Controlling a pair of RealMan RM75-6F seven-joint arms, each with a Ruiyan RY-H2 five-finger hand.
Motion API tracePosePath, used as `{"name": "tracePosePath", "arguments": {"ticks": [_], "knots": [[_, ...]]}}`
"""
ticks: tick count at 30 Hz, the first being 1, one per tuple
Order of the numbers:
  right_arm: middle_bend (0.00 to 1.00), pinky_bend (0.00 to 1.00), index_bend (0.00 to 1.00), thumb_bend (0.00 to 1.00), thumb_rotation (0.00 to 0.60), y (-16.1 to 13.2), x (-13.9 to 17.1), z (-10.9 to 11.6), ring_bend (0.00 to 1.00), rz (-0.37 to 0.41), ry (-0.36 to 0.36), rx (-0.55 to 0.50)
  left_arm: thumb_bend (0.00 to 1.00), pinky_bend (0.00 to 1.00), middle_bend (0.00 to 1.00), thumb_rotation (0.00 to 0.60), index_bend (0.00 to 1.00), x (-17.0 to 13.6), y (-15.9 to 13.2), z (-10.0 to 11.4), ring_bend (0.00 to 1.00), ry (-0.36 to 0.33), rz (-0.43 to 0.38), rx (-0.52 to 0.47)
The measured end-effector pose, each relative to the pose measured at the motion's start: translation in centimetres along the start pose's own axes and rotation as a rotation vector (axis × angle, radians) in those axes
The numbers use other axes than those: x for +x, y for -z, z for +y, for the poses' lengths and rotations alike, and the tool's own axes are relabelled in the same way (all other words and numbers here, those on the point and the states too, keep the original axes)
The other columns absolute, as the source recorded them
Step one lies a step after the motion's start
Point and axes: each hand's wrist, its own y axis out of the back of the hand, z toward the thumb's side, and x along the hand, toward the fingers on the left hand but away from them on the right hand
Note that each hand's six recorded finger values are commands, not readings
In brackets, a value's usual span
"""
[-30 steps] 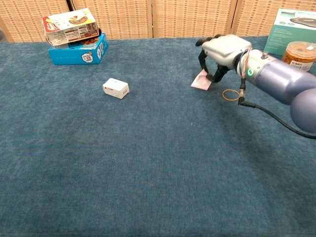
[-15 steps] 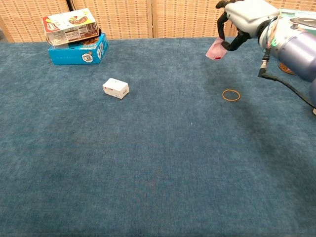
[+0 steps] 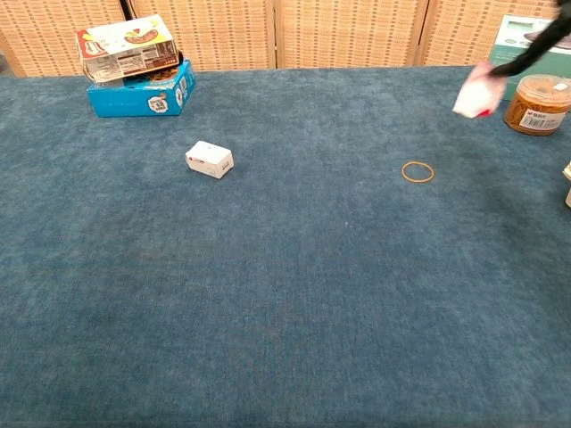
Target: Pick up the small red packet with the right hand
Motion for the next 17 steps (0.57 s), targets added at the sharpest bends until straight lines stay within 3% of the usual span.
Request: {"name": "tracePosePath", "arguments": {"ticks": [7, 11, 17], "knots": [[0.00, 0.00, 0.00, 0.00, 0.600, 4.8, 6.8, 3.4, 0.00, -0.042, 0.029, -0.018, 0.00, 0.00, 0.00, 0.600, 0.00, -0.7, -0.1, -0.2, 0.00, -0.003, -0.014, 0.013], [0.00, 0.00, 0.00, 0.00, 0.600, 6.4, 10.5, 3.3, 0.00, -0.041, 0.002, -0.005, 0.00, 0.00, 0.00, 0.600, 0.00, -1.0, -0.3, -0.2, 0.00, -0.018, -0.020, 0.024], [0.00, 0.00, 0.00, 0.00, 0.600, 8.4, 14.6, 2.9, 0.00, -0.104, -0.031, 0.008, 0.00, 0.00, 0.00, 0.600, 0.00, -1.3, -0.4, -0.2, 0.00, -0.025, -0.023, 0.022]]}}
